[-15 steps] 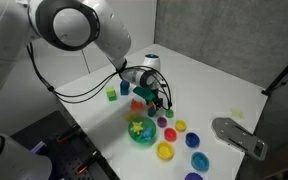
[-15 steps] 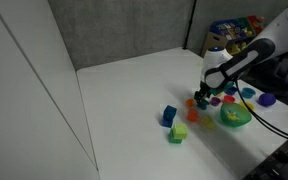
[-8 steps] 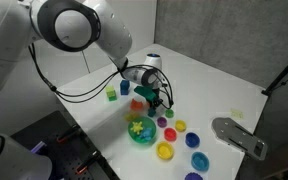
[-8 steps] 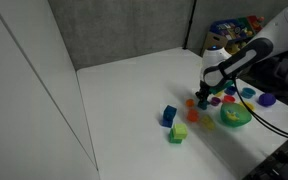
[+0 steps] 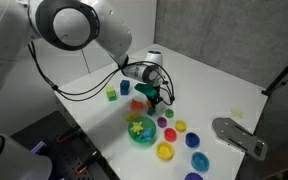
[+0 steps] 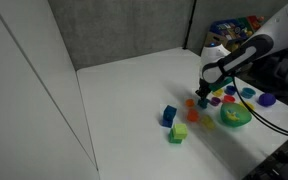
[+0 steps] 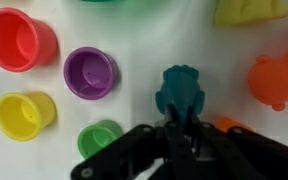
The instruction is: Put the green toy animal in the bowl
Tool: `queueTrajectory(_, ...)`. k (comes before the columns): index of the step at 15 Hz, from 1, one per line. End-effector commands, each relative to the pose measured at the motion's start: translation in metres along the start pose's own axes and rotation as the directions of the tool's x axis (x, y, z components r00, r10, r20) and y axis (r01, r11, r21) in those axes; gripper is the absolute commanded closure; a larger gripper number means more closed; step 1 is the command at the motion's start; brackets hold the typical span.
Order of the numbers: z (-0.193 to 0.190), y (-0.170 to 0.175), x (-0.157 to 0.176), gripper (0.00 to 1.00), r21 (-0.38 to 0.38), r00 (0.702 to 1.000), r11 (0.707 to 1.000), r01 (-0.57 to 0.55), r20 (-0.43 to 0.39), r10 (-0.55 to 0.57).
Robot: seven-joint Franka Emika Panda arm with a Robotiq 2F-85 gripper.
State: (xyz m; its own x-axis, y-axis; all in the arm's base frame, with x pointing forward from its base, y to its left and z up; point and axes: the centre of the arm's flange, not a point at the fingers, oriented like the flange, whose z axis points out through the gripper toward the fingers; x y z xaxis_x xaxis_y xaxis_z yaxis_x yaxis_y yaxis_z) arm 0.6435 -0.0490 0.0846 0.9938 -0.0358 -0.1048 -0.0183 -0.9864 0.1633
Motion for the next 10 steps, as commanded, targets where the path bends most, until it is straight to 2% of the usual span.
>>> queueTrajectory(1,-0.036,0.003,-0.002,0.95,-0.014,1.000,1.000,0.004,0.004,-0.004)
queueTrajectory(6,-0.086,0.009,-0.015,0.95,-0.030,1.000,1.000,-0.006,-0.001,0.006)
queueTrajectory(10,-0.123,0.012,-0.040,0.95,-0.052,1.000,0.999,-0.007,-0.014,0.007)
